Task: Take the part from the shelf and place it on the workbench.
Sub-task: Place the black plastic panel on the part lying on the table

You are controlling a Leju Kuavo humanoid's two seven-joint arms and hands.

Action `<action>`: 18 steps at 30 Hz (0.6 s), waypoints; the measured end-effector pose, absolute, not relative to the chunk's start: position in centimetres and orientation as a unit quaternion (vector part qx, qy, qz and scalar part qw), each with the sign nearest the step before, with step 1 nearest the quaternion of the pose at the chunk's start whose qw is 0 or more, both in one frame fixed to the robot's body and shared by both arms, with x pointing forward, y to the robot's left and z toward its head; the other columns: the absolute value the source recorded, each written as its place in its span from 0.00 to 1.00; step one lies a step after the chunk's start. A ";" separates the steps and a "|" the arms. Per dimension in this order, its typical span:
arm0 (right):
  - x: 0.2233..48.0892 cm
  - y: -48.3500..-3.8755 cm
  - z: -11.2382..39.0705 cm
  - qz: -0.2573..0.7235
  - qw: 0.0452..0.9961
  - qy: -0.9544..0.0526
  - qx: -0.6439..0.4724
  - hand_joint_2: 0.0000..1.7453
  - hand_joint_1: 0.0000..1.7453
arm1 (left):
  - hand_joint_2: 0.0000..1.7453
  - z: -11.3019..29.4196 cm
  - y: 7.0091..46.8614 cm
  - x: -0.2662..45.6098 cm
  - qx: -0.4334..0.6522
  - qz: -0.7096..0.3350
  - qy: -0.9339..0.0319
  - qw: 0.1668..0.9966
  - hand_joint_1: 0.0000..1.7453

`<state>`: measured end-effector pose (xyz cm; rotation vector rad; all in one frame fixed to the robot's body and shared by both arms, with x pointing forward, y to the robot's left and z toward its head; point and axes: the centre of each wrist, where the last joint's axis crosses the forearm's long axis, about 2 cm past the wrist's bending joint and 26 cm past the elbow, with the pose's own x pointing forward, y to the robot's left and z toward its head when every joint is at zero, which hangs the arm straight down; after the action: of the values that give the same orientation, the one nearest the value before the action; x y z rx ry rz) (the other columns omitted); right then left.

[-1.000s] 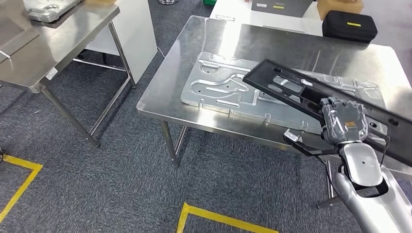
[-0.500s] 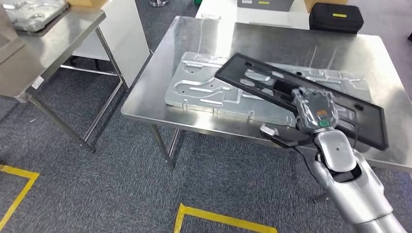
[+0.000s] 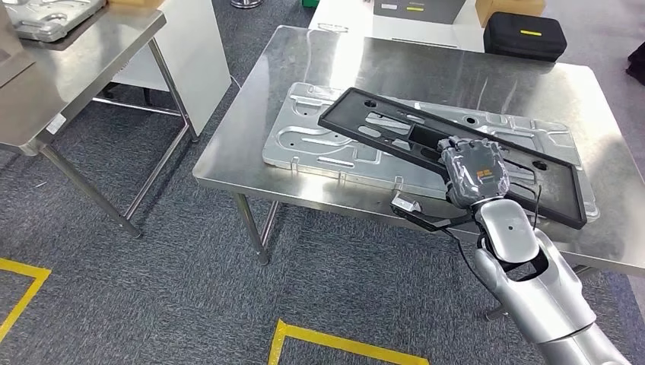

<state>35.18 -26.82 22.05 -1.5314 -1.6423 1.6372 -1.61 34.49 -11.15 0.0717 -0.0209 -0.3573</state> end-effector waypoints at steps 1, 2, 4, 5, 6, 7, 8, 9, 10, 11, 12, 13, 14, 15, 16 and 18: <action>35.2 -26.9 22.0 0.580 0.180 -0.580 -0.542 1.00 1.00 | 1.00 -11.1 34.5 -1.6 0.036 -0.178 -0.010 0.983 0.00; 35.2 -26.9 21.9 0.581 0.181 -0.579 -0.542 1.00 1.00 | 1.00 -11.1 34.5 -1.6 0.036 -0.178 -0.010 0.983 0.00; 35.2 -26.9 21.7 0.584 0.182 -0.578 -0.540 1.00 1.00 | 1.00 -11.1 34.5 -1.6 0.035 -0.179 -0.010 0.983 0.00; 35.1 -26.9 21.6 0.586 0.182 -0.577 -0.540 1.00 1.00 | 1.00 -11.2 34.4 -1.6 0.035 -0.179 -0.011 0.983 0.00; 35.2 -26.9 21.6 0.586 0.182 -0.576 -0.539 1.00 1.00 | 1.00 -11.2 34.4 -1.6 0.035 -0.179 -0.011 0.983 0.00; 35.2 -27.0 21.7 0.587 0.182 -0.576 -0.540 1.00 1.00 | 1.00 -11.2 34.4 -1.6 0.035 -0.180 -0.011 0.983 0.00; 35.2 -27.1 21.7 0.587 0.181 -0.575 -0.540 1.00 1.00 | 1.00 -11.2 34.4 -1.6 0.035 -0.180 -0.011 0.983 0.00; 35.2 -27.2 21.7 0.587 0.181 -0.574 -0.541 1.00 1.00 | 1.00 -11.2 34.4 -1.6 0.035 -0.180 -0.011 0.983 0.00; 35.2 -27.3 21.7 0.587 0.182 -0.573 -0.542 1.00 1.00 | 1.00 -11.2 34.4 -1.6 0.035 -0.180 -0.011 0.983 0.00; 35.2 -27.4 21.7 0.587 0.182 -0.572 -0.543 1.00 1.00 | 1.00 -11.2 34.4 -1.6 0.034 -0.180 -0.012 0.983 0.00; 35.2 -27.5 21.7 0.587 0.182 -0.571 -0.544 1.00 1.00 | 1.00 -11.2 34.4 -1.6 0.034 -0.180 -0.012 0.983 0.00; 35.3 -27.6 21.7 0.587 0.182 -0.570 -0.545 1.00 1.00 | 1.00 -11.2 34.3 -1.6 0.034 -0.179 -0.013 0.983 0.00; 35.3 -27.6 21.8 0.587 0.182 -0.570 -0.546 1.00 1.00 | 1.00 -11.2 34.3 -1.6 0.034 -0.179 -0.013 0.983 0.00; 35.3 -27.7 21.8 0.587 0.182 -0.569 -0.546 1.00 1.00 | 1.00 -11.2 34.3 -1.6 0.034 -0.179 -0.014 0.983 0.00; 35.3 -27.7 21.8 0.587 0.182 -0.569 -0.546 1.00 1.00 | 1.00 -11.2 34.3 -1.6 0.034 -0.178 -0.014 0.983 0.00; 35.2 -27.7 21.7 0.587 0.183 -0.569 -0.546 1.00 1.00 | 1.00 -11.2 34.3 -1.6 0.034 -0.178 -0.014 0.983 0.00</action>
<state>35.25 -27.71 21.72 -1.5397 -1.6044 1.6571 -1.63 34.33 -11.16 0.0679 -0.0288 -0.3588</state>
